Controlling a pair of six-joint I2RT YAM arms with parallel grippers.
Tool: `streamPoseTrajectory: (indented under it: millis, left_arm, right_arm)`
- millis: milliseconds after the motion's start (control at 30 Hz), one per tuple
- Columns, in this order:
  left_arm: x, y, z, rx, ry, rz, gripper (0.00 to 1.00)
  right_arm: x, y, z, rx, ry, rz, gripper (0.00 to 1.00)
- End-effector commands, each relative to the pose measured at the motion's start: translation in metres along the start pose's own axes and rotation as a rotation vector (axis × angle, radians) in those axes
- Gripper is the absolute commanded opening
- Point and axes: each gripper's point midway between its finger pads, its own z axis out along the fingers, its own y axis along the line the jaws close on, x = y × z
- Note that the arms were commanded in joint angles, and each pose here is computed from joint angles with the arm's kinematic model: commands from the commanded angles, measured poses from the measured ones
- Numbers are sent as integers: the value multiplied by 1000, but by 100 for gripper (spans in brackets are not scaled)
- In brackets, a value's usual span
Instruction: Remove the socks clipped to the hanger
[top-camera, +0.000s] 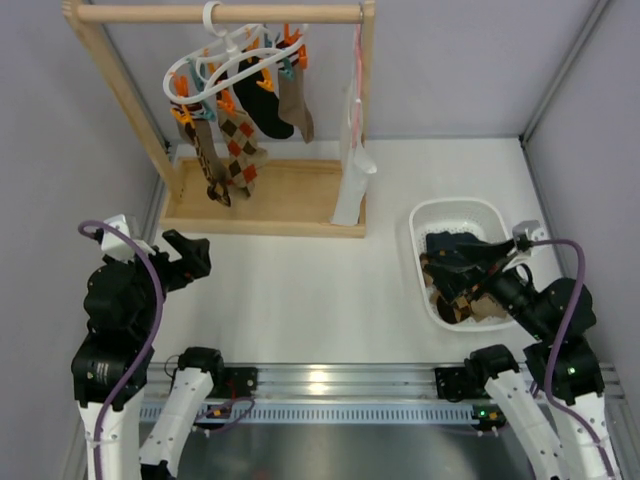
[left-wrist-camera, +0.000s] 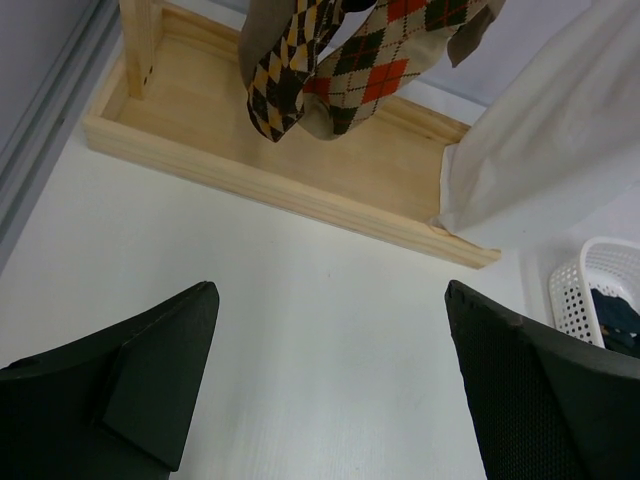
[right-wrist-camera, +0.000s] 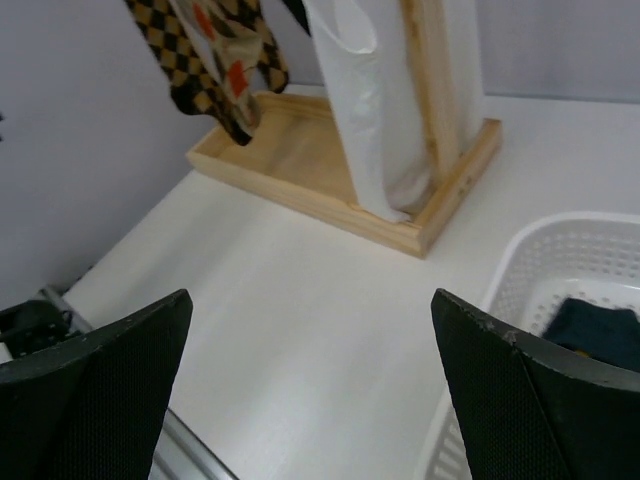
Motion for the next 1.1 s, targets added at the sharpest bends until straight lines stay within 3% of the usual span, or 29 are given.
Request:
streamPoseTrajectory:
  millis: [0, 67, 100, 167, 333, 367, 567, 833, 900, 1067]
  left_arm:
    - [-20, -7, -4, 6, -43, -31, 99]
    - [-22, -5, -4, -9, -51, -33, 99]
    - [-22, -2, -3, -22, -51, -33, 99]
    - [-18, 0, 0, -31, -42, -28, 99]
    - [1, 13, 16, -79, 1, 2, 99]
    - [5, 14, 19, -84, 9, 6, 99]
    - [21, 21, 31, -97, 13, 0, 99]
    - [30, 38, 27, -156, -48, -53, 99]
    - [29, 40, 26, -164, -60, -71, 99]
    - [33, 38, 27, -154, -48, -76, 99]
  right_arm:
    - [-1, 41, 26, -295, -6, 88, 99]
    - [11, 50, 41, -388, 60, 177, 99]
    - [-1, 55, 46, -430, 15, 159, 99]
    - [3, 57, 64, -453, 44, 187, 99]
    - [3, 88, 116, -483, 77, 85, 100]
    - [22, 104, 131, -513, 141, 87, 99]
    - [45, 159, 204, -542, 156, -8, 99]
    - [77, 202, 319, -458, 135, -16, 99]
    - [64, 202, 343, -407, 95, -30, 99]
    - [90, 169, 400, -274, 128, 9, 99]
